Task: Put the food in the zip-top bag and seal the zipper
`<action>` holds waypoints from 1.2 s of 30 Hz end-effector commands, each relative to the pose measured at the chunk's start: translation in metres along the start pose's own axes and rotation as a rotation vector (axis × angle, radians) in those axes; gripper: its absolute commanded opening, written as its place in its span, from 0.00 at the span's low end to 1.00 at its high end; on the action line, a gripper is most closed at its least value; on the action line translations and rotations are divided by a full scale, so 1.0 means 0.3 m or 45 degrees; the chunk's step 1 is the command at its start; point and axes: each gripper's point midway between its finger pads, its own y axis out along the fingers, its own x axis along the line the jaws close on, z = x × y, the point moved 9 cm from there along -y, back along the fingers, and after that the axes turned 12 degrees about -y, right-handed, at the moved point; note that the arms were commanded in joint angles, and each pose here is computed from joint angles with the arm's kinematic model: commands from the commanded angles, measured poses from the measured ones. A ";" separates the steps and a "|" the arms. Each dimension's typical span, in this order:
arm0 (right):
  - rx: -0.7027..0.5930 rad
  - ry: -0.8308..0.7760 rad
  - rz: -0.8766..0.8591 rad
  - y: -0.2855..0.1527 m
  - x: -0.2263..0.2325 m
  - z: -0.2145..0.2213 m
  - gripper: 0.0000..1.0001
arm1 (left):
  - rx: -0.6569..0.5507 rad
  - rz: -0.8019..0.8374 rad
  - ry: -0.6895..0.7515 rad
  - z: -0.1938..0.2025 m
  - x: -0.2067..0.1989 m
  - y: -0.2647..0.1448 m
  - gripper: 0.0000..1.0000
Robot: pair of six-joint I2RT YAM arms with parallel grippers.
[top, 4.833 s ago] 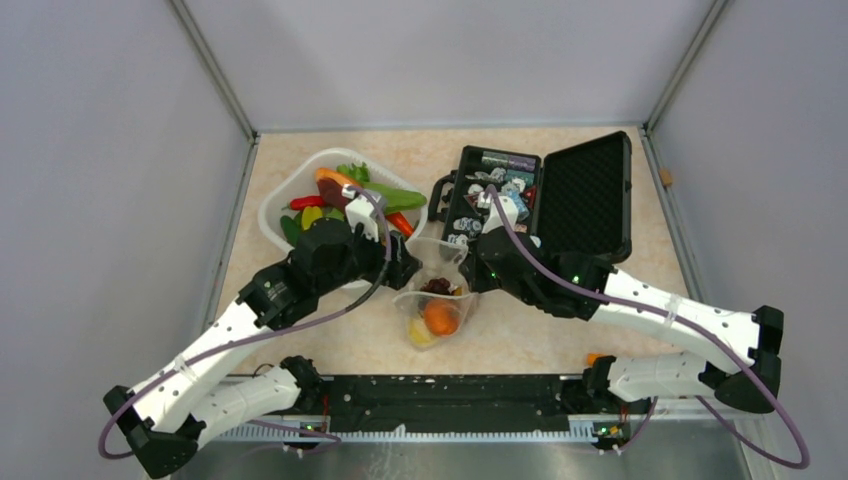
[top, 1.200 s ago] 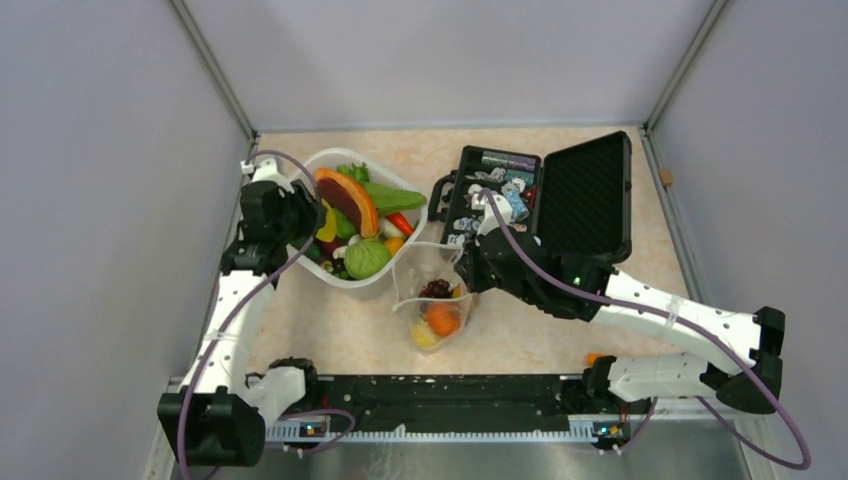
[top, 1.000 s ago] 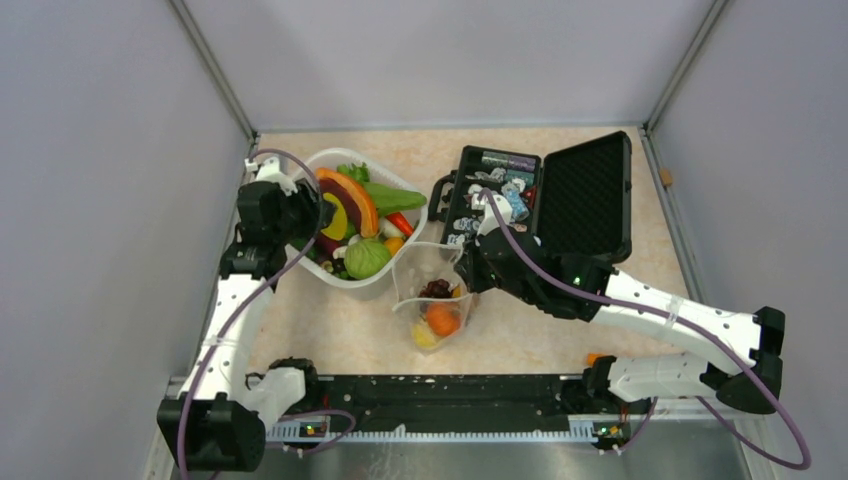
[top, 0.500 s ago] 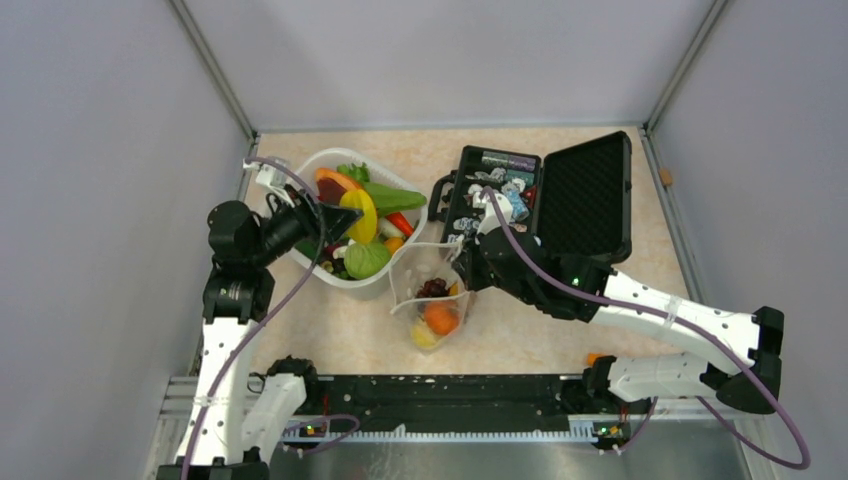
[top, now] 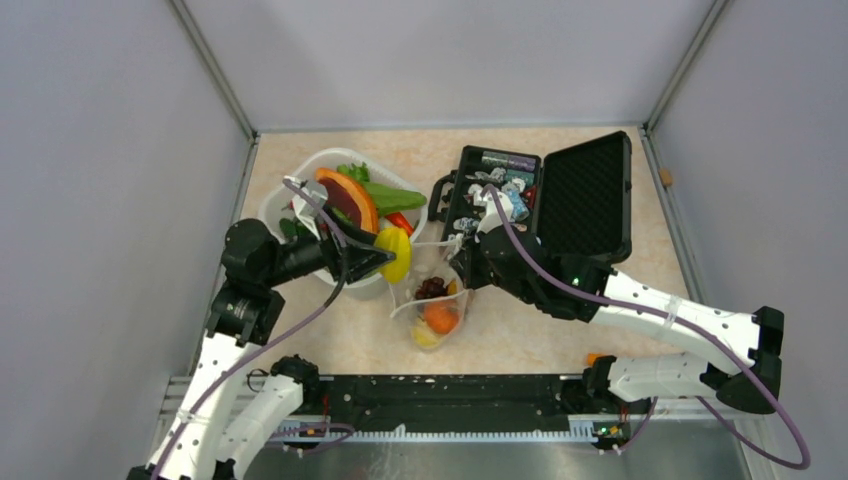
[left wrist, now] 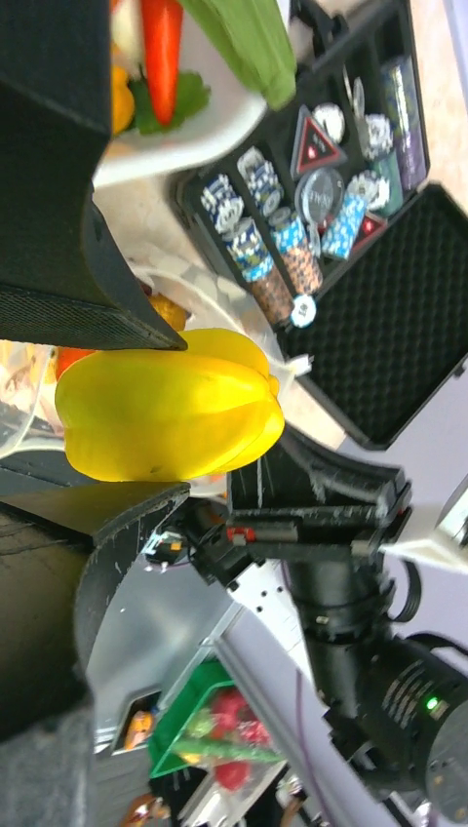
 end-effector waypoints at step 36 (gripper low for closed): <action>-0.136 0.116 0.023 -0.029 -0.008 -0.054 0.00 | 0.330 -0.318 0.298 0.166 0.073 0.226 0.53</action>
